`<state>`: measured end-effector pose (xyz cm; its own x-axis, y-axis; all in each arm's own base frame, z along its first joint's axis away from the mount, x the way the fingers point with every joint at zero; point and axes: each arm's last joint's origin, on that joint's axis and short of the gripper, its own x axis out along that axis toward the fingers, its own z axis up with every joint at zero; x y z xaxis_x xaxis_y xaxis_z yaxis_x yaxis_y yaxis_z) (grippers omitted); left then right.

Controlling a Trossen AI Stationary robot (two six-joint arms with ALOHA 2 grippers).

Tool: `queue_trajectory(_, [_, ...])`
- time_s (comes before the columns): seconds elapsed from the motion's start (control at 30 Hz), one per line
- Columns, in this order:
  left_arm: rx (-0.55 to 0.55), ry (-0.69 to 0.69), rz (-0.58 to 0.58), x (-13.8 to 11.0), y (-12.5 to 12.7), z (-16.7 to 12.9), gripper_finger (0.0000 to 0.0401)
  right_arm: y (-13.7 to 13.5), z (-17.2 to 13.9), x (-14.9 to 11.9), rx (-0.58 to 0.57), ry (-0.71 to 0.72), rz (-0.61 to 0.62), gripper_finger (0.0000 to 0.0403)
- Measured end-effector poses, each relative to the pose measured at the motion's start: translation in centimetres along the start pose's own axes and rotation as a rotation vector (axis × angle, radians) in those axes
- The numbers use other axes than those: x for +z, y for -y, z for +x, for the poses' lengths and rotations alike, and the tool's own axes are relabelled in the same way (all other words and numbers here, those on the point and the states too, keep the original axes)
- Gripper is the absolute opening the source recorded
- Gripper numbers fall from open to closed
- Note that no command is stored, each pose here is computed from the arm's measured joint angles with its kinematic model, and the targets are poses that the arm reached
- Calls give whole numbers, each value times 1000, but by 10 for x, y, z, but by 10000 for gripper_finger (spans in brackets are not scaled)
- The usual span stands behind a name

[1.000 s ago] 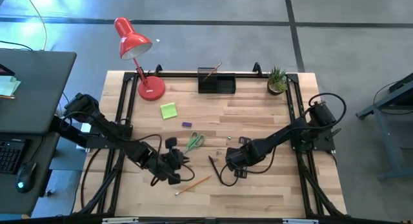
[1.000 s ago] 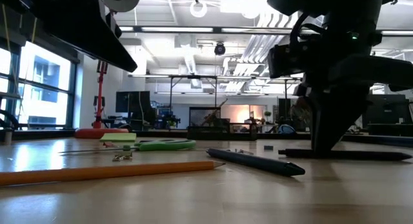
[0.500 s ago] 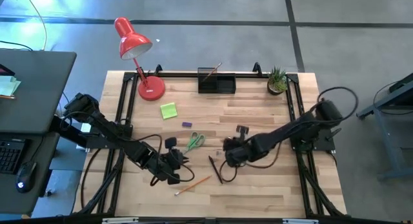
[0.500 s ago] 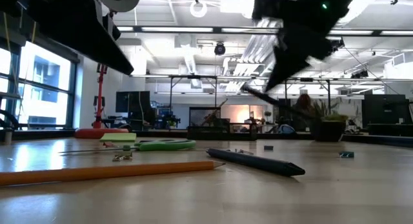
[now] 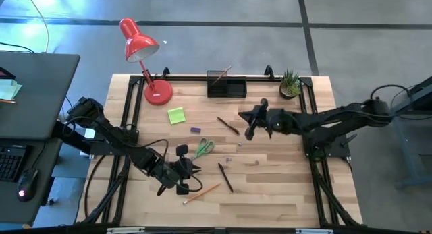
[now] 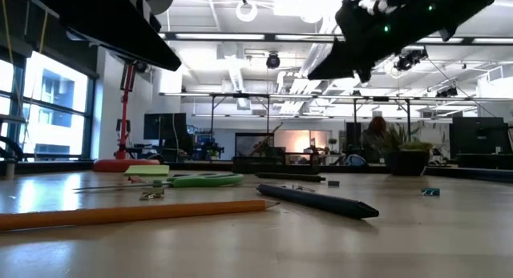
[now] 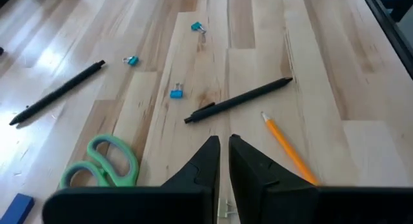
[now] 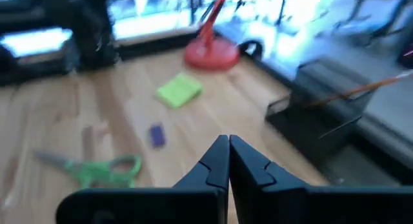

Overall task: Pick and place office supplies into organizer
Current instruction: Put the right black pen into the desk organizer

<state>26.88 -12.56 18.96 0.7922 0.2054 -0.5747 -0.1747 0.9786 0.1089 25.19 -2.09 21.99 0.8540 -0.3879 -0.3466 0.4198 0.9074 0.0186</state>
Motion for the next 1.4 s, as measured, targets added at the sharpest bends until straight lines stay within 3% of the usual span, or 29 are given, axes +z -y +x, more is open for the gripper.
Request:
queue_trajectory(0.3, [18,0,25,1,-4,2,18,3,36,-2,52,-416,-16,46])
queue_trajectory(0.4, [21,-11,24,0,-4,2,14,-4,46,-13,53,-459,-71,74])
queue_trajectory(0.63, [10,-27,-19,-2,-3,2,7,-9,79,-50,19,-559,-75,115])
queue_trajectory(0.8, [-7,-35,-20,-3,-1,1,10,-10,91,-52,20,-606,-92,126])
queue_trajectory(0.9, [-5,-32,-3,-2,-2,1,8,-11,93,-54,13,-640,-112,123])
queue_trajectory(1.07, [83,3,140,1,-6,2,2,-13,87,-59,-27,-714,-168,115])
queue_trajectory(1.2, [129,11,213,17,-22,11,2,-19,71,-48,-33,-701,-192,113])
queue_trajectory(1.4, [-27,15,175,44,-72,39,25,-35,38,-30,74,-674,-168,113])
